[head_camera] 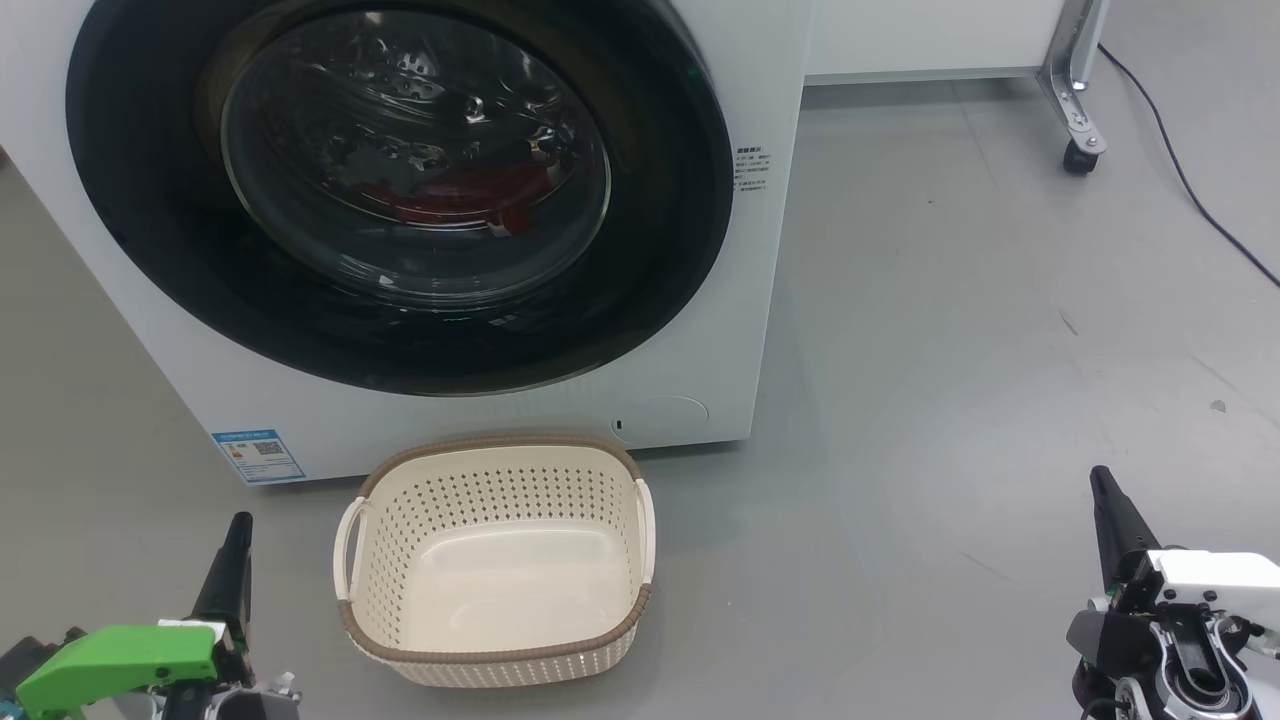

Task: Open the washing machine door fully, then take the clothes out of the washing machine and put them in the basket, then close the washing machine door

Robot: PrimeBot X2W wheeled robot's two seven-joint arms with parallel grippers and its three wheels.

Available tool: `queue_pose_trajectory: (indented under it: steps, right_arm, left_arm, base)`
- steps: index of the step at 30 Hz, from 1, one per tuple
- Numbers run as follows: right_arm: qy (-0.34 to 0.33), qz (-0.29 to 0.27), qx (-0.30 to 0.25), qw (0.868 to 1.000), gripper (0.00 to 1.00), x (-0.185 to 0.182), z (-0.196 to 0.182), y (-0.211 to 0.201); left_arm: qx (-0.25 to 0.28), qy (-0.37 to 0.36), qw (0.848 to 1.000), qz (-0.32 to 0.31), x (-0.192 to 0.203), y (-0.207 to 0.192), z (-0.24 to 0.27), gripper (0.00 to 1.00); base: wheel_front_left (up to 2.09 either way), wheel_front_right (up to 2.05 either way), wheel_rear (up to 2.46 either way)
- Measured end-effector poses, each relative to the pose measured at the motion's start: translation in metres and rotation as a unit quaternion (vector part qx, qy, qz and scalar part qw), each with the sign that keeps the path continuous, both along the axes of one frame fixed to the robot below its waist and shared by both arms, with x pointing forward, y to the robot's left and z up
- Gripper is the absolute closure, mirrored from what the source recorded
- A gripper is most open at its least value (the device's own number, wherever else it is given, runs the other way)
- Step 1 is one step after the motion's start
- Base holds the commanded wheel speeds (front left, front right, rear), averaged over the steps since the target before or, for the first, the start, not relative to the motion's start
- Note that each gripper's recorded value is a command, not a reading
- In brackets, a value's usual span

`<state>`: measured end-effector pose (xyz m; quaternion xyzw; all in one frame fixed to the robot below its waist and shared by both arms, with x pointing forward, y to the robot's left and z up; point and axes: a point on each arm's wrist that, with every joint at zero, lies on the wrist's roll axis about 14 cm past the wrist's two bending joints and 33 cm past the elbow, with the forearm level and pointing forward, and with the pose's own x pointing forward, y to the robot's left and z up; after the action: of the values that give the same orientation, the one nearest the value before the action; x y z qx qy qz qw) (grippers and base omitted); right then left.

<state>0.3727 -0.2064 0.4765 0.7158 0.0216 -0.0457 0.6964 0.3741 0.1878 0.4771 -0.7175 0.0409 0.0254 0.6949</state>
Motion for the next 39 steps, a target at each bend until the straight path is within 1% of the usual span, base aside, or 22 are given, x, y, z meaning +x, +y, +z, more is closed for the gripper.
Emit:
queue_pose_trajectory:
  steps: [29, 30, 32, 36, 39]
  right_arm:
    - [0.0, 0.0, 0.0, 1.0, 1.0, 0.0, 0.0, 0.0]
    - [0.0, 0.0, 0.0, 1.0, 0.0, 0.0, 0.0, 0.0]
    - [0.006, 0.0, 0.002, 1.0, 0.0, -0.002, -0.004, 0.001]
    - [0.042, -0.001, 0.014, 0.999, 0.0, -0.015, -0.028, 0.006]
    - [0.043, -0.002, 0.013, 0.999, 0.0, -0.016, -0.029, 0.005]
  left_arm:
    - [0.0, 0.0, 1.0, 0.0, 0.0, 0.0, 0.0, 1.0]
    - [0.0, 0.0, 1.0, 0.0, 0.0, 0.0, 0.0, 0.0]
    - [-0.002, 0.006, 1.0, 0.0, -0.002, -0.001, -0.004, 0.0]
    - [-0.012, 0.04, 0.999, -0.002, -0.014, -0.007, -0.026, 0.0]
    - [-0.012, 0.04, 0.999, -0.002, -0.014, -0.008, -0.026, 0.0]
  base:
    - [0.0, 0.0, 0.0]
    - [0.0, 0.0, 0.0]
    - [0.0, 0.0, 0.0]
    - [0.0, 0.0, 0.0]
    - [0.0, 0.0, 0.0]
